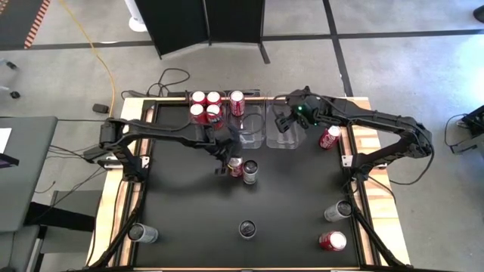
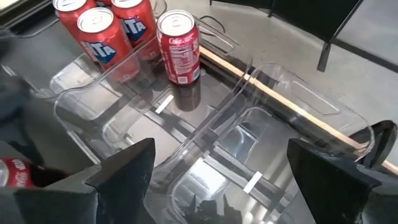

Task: Sort soda cans
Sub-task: Put the middle left red and white soda can into the middle transparent bin, then put the top red and white soda can into the middle transparent bin

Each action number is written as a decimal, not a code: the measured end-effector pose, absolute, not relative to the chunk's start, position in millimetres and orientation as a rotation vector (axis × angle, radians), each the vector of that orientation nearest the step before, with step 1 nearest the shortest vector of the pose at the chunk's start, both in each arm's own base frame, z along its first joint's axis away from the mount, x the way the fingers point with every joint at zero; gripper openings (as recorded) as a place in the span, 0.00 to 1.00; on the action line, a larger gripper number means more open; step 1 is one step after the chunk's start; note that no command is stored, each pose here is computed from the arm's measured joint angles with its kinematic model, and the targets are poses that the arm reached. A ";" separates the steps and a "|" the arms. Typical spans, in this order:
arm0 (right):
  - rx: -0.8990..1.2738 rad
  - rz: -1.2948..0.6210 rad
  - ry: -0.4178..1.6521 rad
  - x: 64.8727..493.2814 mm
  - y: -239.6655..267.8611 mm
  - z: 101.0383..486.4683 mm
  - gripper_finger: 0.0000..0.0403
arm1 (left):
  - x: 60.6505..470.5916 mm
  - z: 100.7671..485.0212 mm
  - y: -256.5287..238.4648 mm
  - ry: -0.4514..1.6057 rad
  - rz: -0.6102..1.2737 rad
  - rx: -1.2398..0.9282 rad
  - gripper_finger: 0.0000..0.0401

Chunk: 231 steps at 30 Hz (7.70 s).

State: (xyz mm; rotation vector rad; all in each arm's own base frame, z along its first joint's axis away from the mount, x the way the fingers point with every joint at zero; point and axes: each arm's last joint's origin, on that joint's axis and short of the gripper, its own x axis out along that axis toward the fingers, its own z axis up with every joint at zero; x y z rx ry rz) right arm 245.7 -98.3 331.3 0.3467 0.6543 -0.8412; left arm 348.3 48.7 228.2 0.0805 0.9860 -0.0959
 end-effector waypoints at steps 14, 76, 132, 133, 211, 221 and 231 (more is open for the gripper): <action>0.373 -0.834 0.661 246.9 -91.5 330.0 0.94 | 345.7 239.3 50.2 0.937 -0.053 0.048 0.74; 0.574 -0.943 0.818 229.8 -79.5 316.6 0.94 | 409.1 247.4 279.6 0.943 0.379 0.140 0.89; 1.032 -1.596 0.989 127.3 -117.1 263.9 0.94 | 359.7 384.1 205.0 0.792 0.552 0.039 0.90; 1.038 -1.604 0.984 126.3 -118.5 263.7 0.94 | 360.2 382.1 203.3 0.804 0.547 0.035 0.90; 0.254 -0.612 1.061 435.0 -165.5 227.8 0.75 | 204.0 358.7 77.9 0.976 0.804 -0.402 0.90; 0.237 -0.628 0.985 434.9 -188.7 228.9 0.84 | 205.5 359.1 78.5 0.947 0.820 -0.434 0.90; 0.302 -0.559 0.925 435.3 -197.7 232.6 0.92 | 205.9 358.8 75.9 0.931 0.838 -0.490 0.90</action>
